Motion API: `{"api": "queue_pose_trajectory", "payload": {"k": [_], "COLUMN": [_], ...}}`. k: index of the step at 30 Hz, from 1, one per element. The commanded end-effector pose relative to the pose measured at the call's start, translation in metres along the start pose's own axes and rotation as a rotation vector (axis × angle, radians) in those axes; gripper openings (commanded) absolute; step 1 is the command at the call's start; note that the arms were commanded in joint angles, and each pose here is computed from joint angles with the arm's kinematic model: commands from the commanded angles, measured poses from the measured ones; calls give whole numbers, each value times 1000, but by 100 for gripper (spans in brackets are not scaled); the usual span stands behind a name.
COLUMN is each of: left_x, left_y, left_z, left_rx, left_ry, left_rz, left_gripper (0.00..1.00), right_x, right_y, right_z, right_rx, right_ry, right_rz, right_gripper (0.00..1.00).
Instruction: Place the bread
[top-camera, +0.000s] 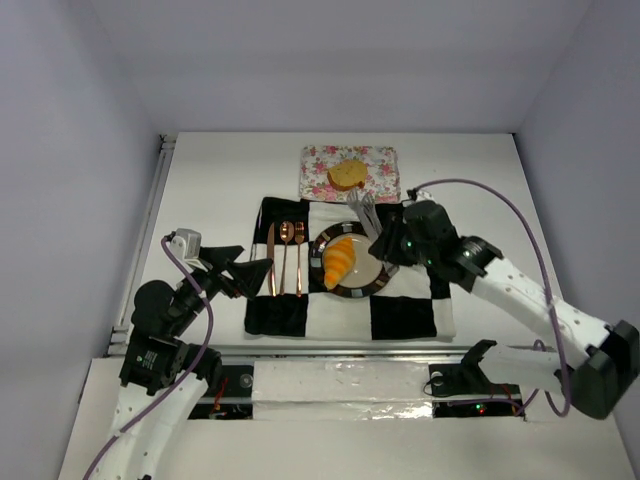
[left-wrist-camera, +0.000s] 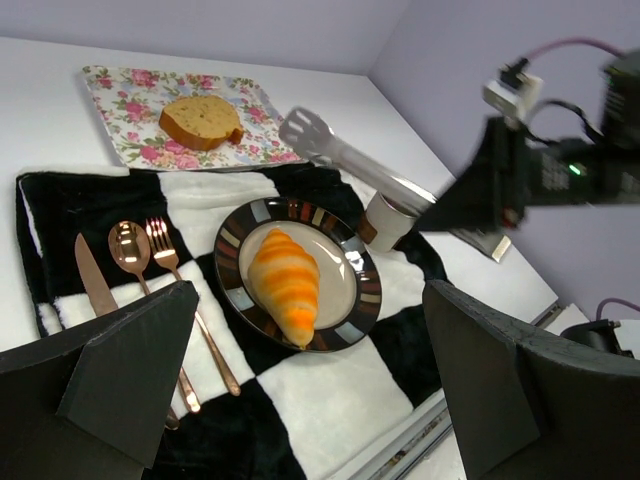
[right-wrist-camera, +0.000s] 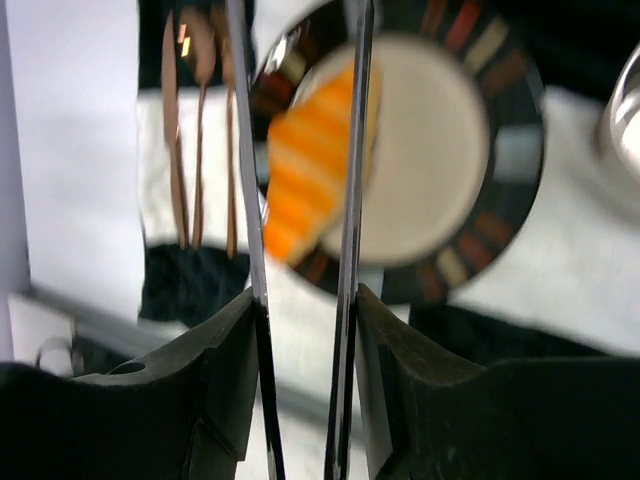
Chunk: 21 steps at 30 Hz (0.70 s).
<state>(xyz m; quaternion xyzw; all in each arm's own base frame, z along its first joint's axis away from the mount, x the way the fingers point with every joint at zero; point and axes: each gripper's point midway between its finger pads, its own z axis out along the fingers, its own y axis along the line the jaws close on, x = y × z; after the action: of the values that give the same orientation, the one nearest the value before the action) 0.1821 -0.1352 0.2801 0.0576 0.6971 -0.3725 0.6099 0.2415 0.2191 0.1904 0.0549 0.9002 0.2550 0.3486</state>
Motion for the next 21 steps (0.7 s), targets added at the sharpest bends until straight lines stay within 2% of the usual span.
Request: {"api": "queue_pose_trajectory", "payload": {"k": [1,3,6,7,11,15,21], "left_x": [-5,-7,-8,-8,-8,-8,-8], "left_y": [-5,-7,-8,-8,-8,-8,-9], "left_z": [2,0,-1,-1,-1,-1,-1], "left_rx": [30,34,37,37,41,42,45], "left_ry": [-22,-34,-40,-40,-40,-39,-41], "left_rz": [16,20,21,21,21,23,24], "left_gripper": [97,97,97,97,97,97,97], "right_x": [-77,-106,-117,-133,-146,-141,-133], "right_y": [1,1,-14,-19,-27,-38,-44], "right_z": [29,41,73,77,111,143,166], "right_rx": [18,13,71,76,58,63,19], "right_ry": [-186,-219,-190,-209,-170,-107,-58], "right_rz": [28,42,41,60,88,99,127], "right_gripper": [44,43,43,43,43,43,42]}}
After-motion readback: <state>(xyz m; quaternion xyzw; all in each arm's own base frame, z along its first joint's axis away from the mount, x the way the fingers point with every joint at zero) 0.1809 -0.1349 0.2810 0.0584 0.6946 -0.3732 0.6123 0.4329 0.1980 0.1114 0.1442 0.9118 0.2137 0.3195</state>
